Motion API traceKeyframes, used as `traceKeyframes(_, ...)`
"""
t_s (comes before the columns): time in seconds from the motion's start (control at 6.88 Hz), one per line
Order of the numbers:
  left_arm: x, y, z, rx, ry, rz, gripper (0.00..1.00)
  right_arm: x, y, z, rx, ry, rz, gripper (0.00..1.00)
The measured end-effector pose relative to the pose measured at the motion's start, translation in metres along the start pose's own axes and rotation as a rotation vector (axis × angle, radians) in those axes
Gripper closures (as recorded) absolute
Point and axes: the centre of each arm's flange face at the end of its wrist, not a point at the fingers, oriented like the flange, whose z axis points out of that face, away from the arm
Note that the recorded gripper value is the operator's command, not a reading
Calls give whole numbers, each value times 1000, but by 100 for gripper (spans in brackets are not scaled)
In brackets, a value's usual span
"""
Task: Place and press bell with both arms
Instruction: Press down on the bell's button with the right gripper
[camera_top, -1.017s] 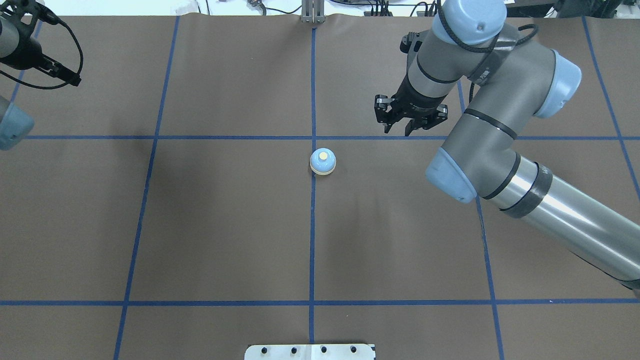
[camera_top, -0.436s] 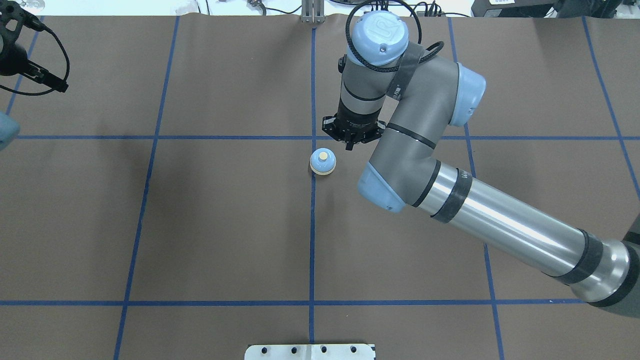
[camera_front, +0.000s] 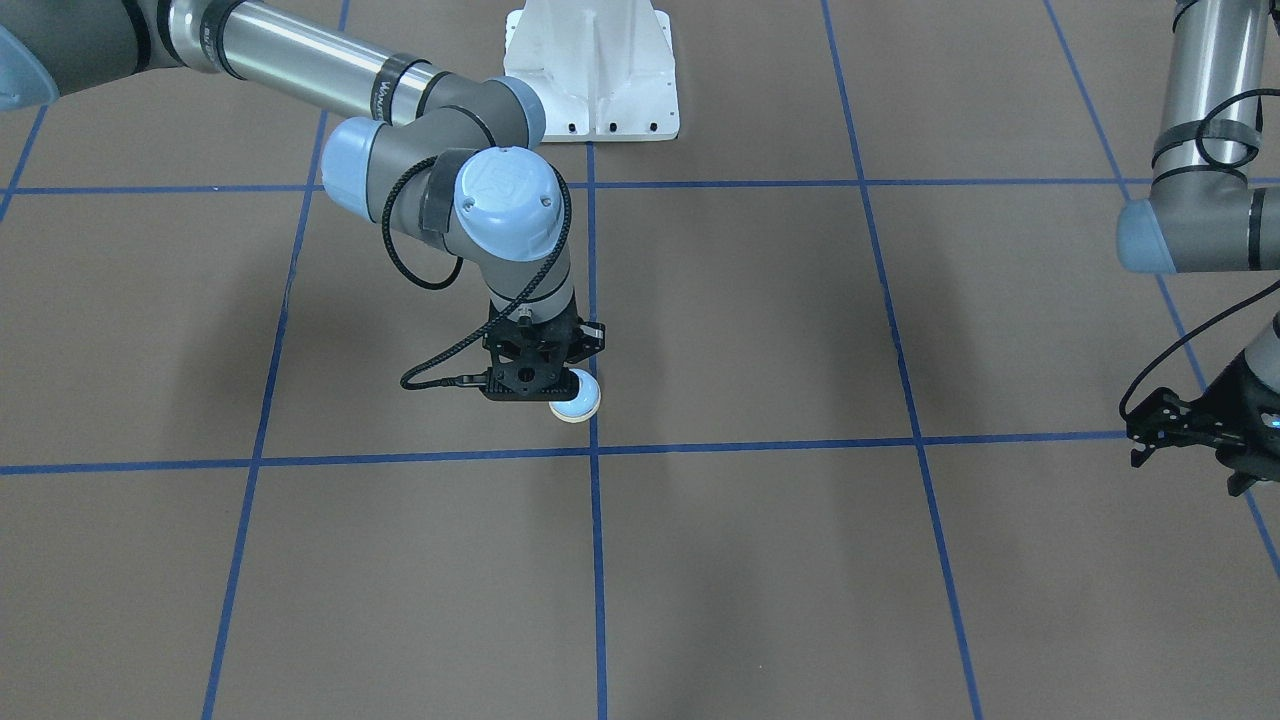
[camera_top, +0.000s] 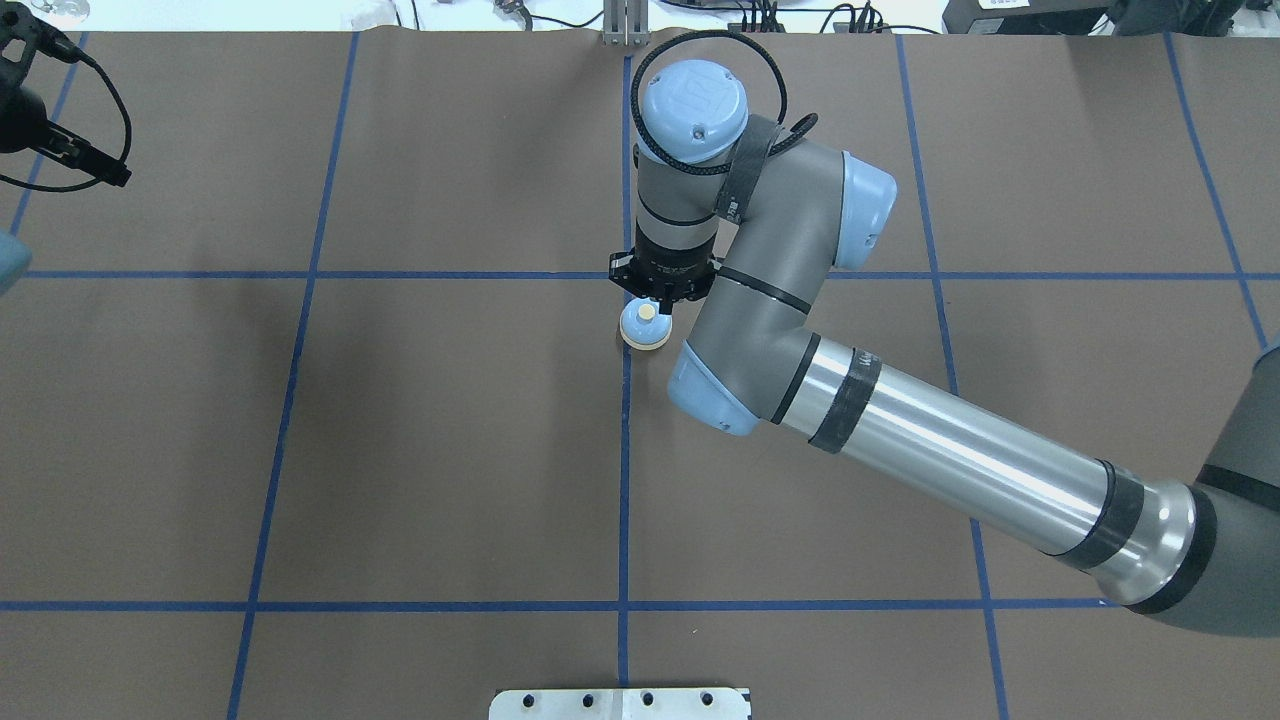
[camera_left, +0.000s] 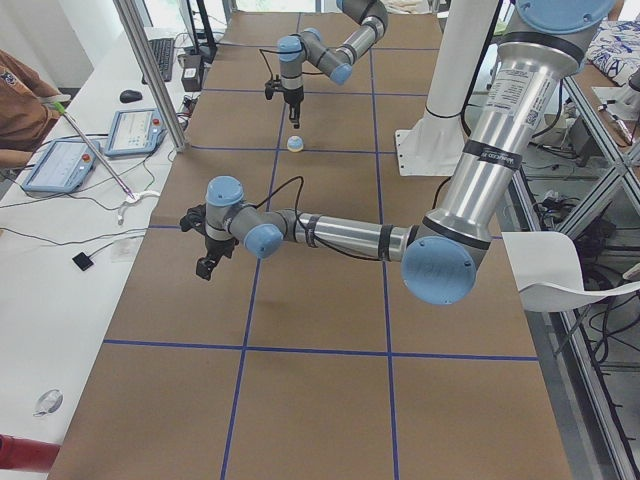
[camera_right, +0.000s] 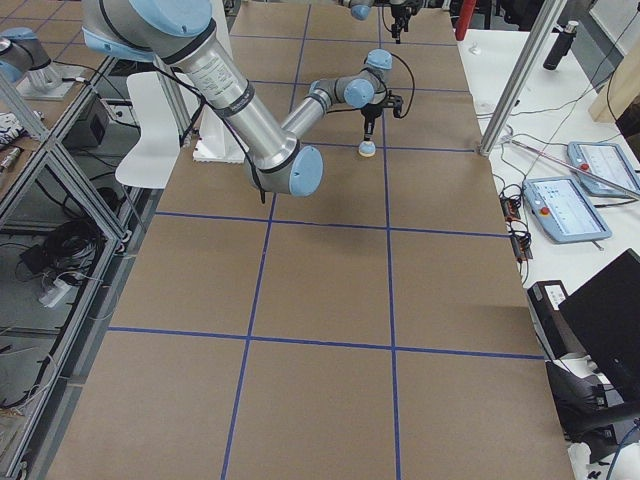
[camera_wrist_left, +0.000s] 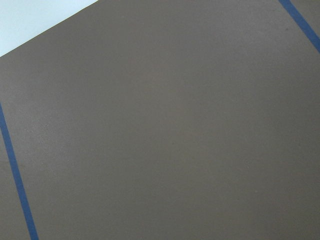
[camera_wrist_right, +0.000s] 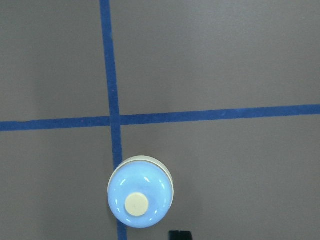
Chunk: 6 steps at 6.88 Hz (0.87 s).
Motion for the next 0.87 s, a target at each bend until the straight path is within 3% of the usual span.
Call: traceKeyframes(0.87, 0, 1, 0, 0, 1, 1, 0, -15, -1, 18, 14, 0, -15, 100)
